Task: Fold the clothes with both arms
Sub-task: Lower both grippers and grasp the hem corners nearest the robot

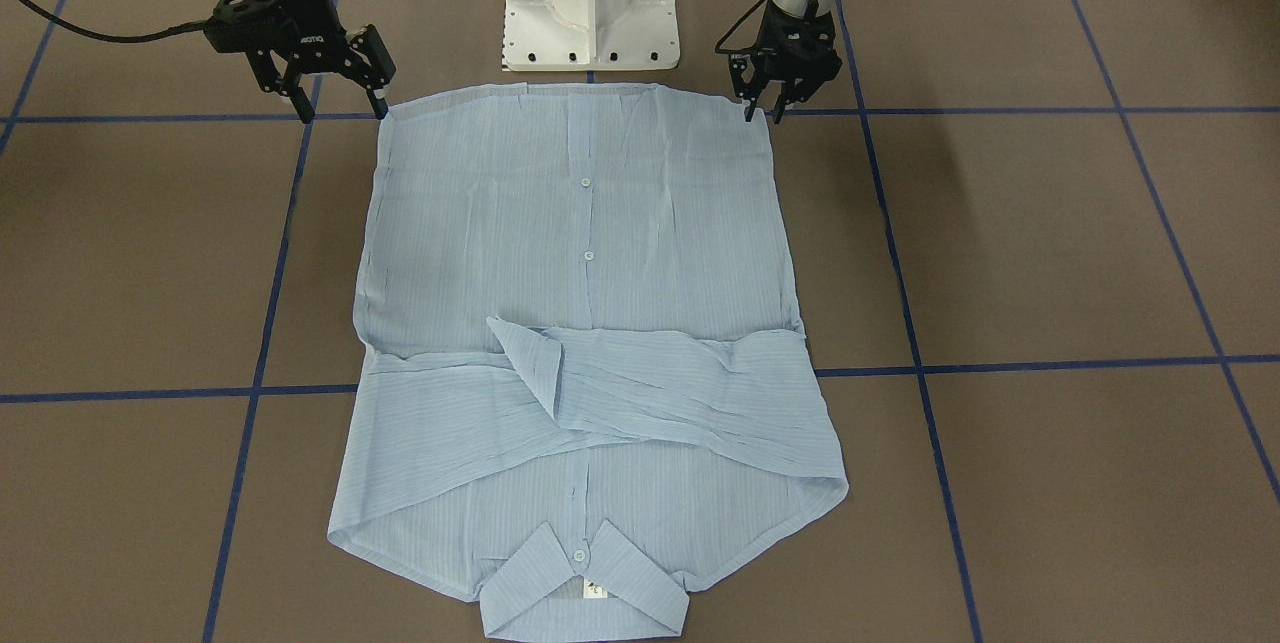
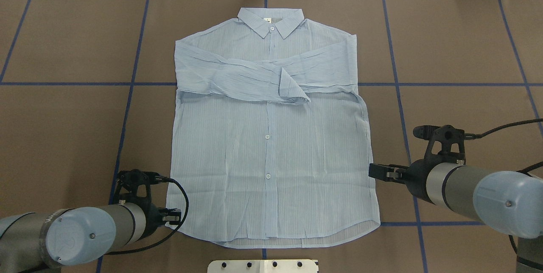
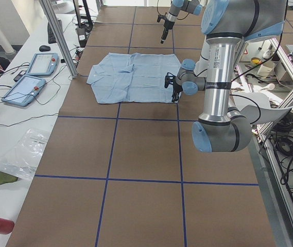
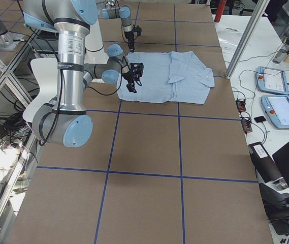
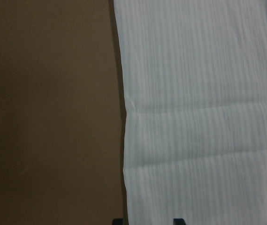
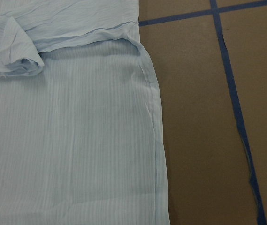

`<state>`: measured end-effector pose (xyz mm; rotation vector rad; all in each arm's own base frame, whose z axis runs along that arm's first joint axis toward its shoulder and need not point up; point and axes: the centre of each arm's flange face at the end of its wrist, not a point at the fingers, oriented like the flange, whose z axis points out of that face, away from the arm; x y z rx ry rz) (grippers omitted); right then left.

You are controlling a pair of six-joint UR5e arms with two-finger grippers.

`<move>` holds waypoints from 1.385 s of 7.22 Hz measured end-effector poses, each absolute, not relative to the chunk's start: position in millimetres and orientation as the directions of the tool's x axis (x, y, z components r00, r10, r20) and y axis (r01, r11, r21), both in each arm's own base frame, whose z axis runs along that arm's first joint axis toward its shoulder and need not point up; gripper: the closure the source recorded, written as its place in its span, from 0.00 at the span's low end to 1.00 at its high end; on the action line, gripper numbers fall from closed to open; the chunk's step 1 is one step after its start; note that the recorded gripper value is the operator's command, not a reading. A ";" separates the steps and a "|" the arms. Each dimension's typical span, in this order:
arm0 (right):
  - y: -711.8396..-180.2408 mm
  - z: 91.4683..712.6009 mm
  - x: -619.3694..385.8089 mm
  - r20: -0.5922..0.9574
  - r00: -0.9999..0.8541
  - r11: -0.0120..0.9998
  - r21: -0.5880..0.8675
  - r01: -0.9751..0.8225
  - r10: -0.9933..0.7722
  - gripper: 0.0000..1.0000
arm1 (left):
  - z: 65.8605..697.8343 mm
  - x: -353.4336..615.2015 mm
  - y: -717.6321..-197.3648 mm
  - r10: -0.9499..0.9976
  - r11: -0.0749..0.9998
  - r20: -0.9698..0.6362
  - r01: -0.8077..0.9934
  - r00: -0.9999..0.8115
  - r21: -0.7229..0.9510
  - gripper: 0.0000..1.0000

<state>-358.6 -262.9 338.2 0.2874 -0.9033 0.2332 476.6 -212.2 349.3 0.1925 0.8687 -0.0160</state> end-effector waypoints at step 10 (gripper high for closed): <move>-262.8 339.0 -359.2 0.796 0.600 0.937 0.147 -0.317 0.078 0.00 | 350.0 501.8 -194.3 0.088 0.987 -0.744 0.045 0.662 0.157 1.00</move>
